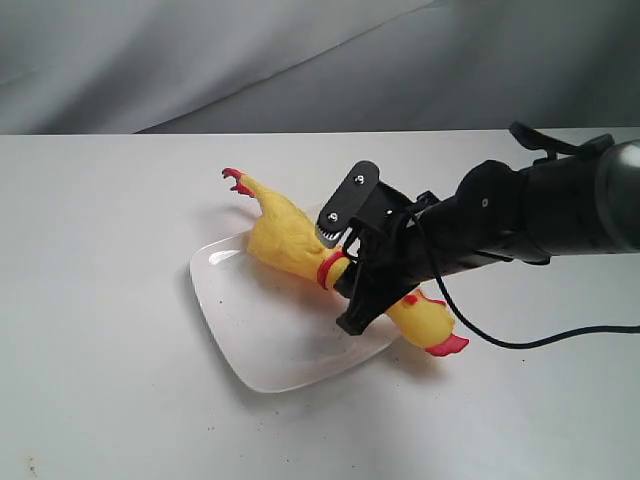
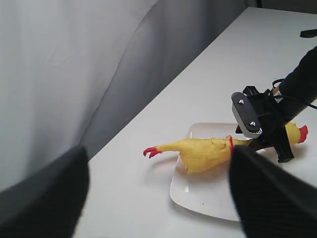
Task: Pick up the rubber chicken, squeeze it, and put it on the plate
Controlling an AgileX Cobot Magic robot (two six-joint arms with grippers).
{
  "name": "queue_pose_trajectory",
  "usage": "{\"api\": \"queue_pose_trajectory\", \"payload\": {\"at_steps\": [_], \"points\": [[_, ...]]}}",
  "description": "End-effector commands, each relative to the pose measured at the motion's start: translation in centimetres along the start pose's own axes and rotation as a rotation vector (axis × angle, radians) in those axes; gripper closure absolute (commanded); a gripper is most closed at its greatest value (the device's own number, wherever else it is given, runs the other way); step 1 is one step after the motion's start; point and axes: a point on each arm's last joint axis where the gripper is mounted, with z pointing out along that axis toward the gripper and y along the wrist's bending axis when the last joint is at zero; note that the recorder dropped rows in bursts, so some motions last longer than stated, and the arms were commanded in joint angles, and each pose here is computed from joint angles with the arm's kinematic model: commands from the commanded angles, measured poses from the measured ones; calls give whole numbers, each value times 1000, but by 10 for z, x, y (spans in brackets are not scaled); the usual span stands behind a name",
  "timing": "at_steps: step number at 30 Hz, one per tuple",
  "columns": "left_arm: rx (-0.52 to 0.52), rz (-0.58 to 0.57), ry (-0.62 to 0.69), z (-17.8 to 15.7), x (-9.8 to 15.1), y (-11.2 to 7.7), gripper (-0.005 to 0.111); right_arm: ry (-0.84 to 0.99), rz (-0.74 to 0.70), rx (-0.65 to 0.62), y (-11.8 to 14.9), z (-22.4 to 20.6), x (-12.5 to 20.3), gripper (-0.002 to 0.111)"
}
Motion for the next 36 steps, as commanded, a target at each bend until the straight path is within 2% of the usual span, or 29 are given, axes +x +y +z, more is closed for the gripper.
{"api": "queue_pose_trajectory", "payload": {"at_steps": [1,3,5,7,9,11,14,18,22,29,36], "points": [[-13,-37,-3,-18,8,6,81,-23,-7,1,-1,-9,-6,43],[-17,-45,-7,-26,12,9,107,-37,-23,-14,0,-22,-11,43],[-18,-60,-27,-37,17,11,106,-71,-39,-19,1,-43,-20,46],[-10,-86,-46,-45,20,13,106,-122,-34,-11,1,-69,-29,55],[9,-154,-68,-54,24,13,107,-186,-20,5,1,-98,-37,69],[49,-240,-94,-63,28,12,107,-264,21,22,3,-134,-45,88],[119,-278,-131,-76,32,9,107,-371,15,41,9,-185,-49,108],[182,-289,-199,-99,43,8,107,-455,-1,28,23,-238,-43,108],[228,-316,-238,-122,59,8,107,-529,-21,49,35,-273,-28,108],[321,-369,-328,-151,87,2,107,-706,-18,179,52,-314,6,108],[250,-415,-279,-146,107,-17,107,-808,4,219,66,-333,34,108]]}}
